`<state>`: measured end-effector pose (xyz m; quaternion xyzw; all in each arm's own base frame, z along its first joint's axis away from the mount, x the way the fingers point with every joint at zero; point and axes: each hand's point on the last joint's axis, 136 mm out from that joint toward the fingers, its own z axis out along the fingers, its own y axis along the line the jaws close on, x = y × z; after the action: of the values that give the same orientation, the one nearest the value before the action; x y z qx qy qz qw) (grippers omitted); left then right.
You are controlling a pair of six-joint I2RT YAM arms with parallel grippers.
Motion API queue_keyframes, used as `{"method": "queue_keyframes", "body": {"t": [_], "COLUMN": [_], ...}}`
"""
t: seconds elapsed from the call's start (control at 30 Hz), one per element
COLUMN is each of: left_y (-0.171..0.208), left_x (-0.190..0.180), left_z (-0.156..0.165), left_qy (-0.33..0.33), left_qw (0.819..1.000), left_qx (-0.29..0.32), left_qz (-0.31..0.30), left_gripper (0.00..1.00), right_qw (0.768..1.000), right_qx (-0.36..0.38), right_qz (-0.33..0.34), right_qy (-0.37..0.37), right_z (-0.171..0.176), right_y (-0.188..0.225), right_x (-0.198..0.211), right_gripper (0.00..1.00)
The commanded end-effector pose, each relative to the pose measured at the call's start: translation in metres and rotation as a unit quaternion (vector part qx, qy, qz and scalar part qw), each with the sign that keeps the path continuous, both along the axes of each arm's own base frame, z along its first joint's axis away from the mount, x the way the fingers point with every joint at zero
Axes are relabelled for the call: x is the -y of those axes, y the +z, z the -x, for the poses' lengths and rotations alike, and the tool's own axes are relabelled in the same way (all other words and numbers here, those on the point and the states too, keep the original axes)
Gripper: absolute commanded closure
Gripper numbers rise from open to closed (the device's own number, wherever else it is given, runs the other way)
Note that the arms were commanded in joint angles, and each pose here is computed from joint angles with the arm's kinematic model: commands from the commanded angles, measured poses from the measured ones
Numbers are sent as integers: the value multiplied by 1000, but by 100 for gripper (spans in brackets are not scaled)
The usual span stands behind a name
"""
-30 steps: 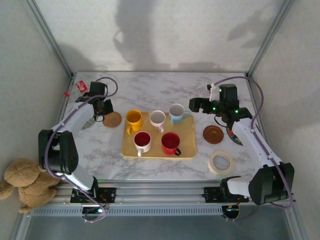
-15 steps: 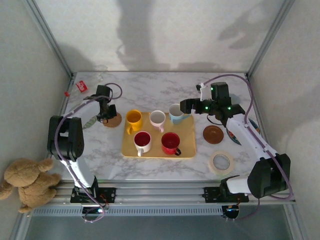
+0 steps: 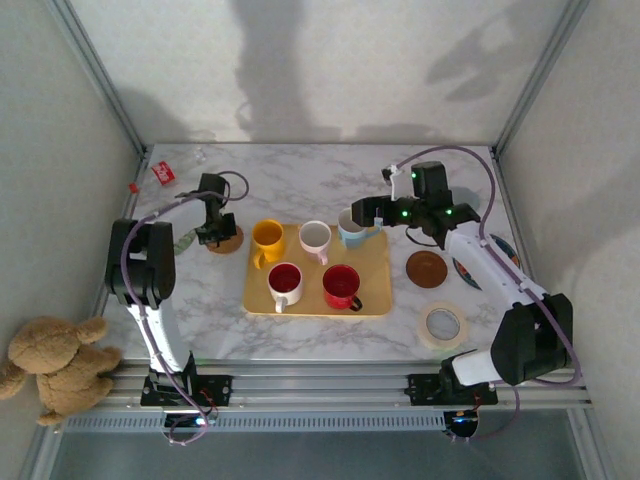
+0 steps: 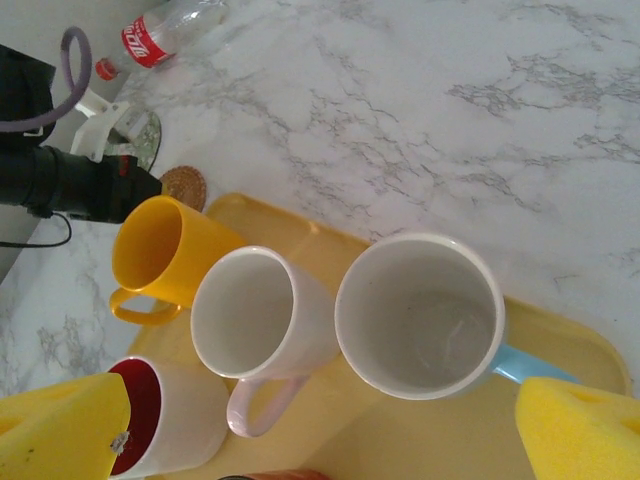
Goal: Place the cup by the coaster
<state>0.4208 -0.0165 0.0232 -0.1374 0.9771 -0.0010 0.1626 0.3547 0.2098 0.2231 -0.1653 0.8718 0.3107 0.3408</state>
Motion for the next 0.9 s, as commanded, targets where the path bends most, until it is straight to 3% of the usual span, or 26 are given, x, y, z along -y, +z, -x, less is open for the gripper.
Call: {"method": "queue_keyframes", "body": {"t": [0.0, 0.37, 0.87], "left_y": [-9, -24, -23], "left_x": [-1, 14, 59], "left_z": [-9, -48, -99], "left_qy": [-8, -12, -66], "left_qw": [1000, 999, 992], "left_qx": [-3, 11, 35], "left_qz": [-14, 36, 105], "left_gripper": [100, 100, 100], "right_qw": [1000, 1000, 1000], "right_qx": [25, 14, 20], "right_qz": [0, -6, -5], "right_qy": [-5, -13, -22], "right_z": [-9, -12, -15], "right_y": [15, 11, 17], "right_x": [-4, -7, -5], "right_gripper": [1, 1, 1]}}
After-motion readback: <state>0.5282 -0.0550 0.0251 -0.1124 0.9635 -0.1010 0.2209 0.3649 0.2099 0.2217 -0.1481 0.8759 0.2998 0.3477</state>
